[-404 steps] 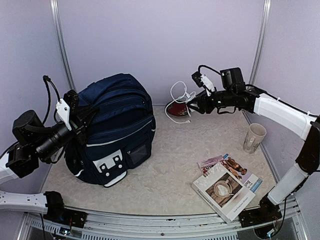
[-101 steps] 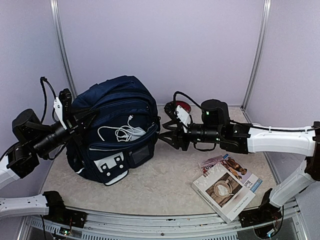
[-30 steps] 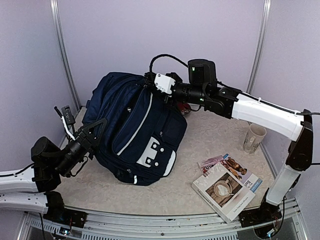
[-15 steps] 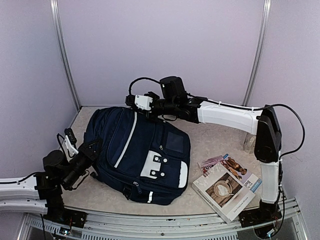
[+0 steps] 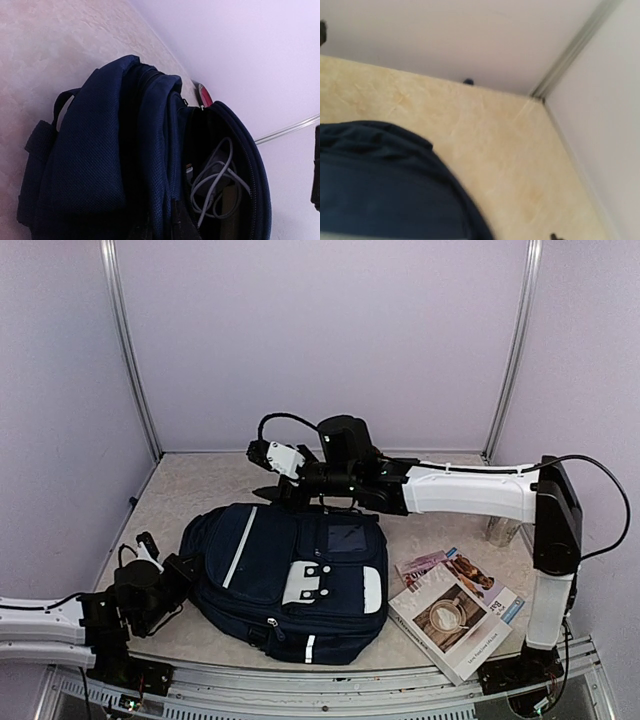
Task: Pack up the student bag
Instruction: Adjust the student bag at the center of the board.
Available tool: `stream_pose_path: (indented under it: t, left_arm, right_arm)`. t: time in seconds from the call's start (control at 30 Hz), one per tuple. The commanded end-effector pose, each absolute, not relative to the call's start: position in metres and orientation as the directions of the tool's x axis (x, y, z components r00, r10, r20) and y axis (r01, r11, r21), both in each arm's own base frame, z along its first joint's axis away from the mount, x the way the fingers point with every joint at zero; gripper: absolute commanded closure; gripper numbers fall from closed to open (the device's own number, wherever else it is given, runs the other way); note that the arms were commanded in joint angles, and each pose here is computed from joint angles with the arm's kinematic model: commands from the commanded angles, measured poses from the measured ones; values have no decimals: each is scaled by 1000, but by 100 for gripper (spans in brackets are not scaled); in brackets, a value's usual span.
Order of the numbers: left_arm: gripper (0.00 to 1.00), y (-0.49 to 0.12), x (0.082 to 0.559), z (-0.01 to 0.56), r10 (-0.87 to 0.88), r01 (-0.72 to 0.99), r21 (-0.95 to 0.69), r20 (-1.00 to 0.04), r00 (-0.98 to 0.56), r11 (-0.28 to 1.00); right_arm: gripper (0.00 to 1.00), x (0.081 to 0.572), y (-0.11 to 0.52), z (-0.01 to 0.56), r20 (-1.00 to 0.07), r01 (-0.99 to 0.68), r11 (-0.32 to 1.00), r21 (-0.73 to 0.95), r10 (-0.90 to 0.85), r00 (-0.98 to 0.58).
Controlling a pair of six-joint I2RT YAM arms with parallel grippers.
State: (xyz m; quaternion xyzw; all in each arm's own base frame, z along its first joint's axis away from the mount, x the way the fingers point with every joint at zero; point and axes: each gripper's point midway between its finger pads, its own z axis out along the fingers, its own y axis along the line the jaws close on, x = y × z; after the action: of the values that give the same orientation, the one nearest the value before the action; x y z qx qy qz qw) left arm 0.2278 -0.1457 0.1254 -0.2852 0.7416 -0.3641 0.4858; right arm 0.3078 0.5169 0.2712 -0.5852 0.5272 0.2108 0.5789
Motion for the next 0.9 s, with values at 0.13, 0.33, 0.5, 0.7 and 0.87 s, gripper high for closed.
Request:
stream_pose_path:
  t: [0.13,0.33,0.5,0.7,0.87]
  left_arm:
    - [28,-106,223,115,-767,-289,-711,-579,-277,641]
    - [12,-101,235,174,-676,-216,-642,-714,-182,736]
    - [4,-87,252,202,-632,-182,-611,-770,-90,770]
    - [5,-97,295,208,-604,-34,-608,-778,-172,793]
    - [5,-111,334,165,-524,20,-586,-740,-422,810]
  right_arm:
    - [51,248,456,224,-834,-928,366,61,-492,-249]
    - [35,203,417,171,-632,-861,502,87,-640,-437]
    - [32,163,396,157,-501,-826,558,85,-692,-519]
    - [1,119,356,128,-293,-778,628,10,-742,-603]
    - [0,112,337,96,-221,-756,653,-38,-743,-631]
